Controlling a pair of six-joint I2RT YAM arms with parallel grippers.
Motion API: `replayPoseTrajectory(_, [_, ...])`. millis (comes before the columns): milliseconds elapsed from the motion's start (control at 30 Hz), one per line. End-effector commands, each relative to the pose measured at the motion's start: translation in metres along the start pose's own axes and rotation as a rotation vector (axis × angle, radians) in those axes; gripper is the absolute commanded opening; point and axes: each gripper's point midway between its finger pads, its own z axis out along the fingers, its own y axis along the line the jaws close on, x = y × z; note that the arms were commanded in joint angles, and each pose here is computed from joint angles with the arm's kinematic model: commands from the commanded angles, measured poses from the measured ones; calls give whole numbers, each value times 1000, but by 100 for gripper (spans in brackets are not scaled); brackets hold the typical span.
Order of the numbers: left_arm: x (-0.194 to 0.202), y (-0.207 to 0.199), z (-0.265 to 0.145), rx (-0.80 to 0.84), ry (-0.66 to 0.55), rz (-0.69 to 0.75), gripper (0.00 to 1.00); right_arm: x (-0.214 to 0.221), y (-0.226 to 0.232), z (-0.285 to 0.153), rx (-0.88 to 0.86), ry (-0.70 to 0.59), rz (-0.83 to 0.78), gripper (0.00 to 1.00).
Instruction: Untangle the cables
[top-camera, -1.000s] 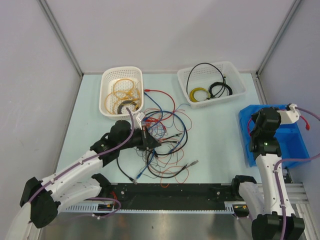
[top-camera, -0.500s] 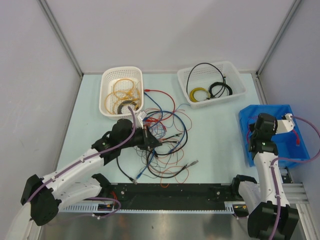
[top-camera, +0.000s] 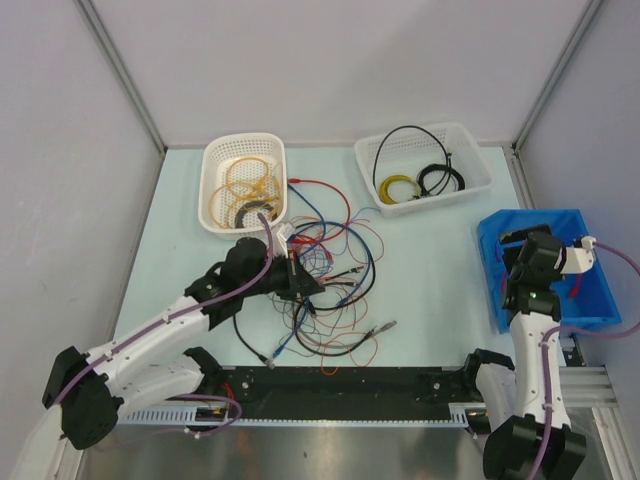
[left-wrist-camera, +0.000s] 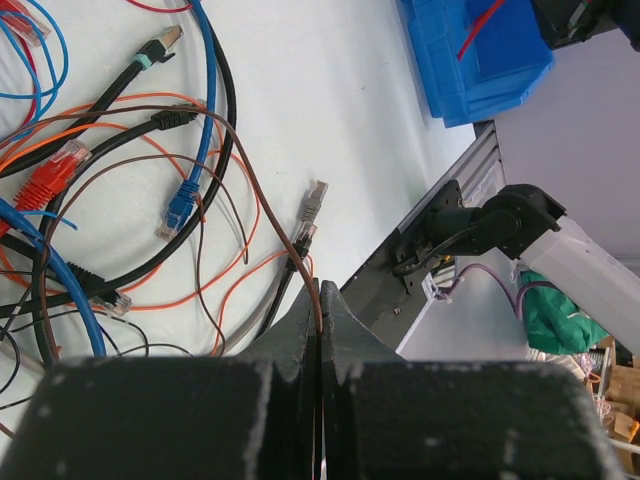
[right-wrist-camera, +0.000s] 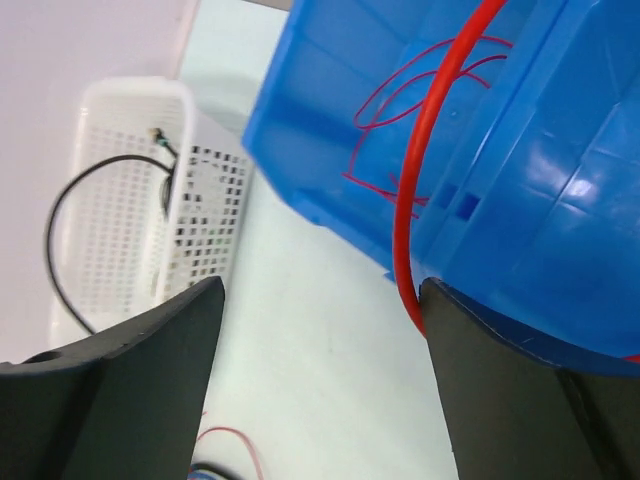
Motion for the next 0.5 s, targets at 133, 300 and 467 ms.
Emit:
replayPoseTrajectory(133, [-16,-19,-1,46,-35,21,0,2,56,-51,-202,69,113,85])
replayPoseTrajectory(300, [-22,-28,0,62,-34,27,0,24,77,-83,-273,98,43,86])
replayPoseTrajectory(467, [-28,-33,-3,66,-54,38,0,-2,48,-84,-181,-26,5,86])
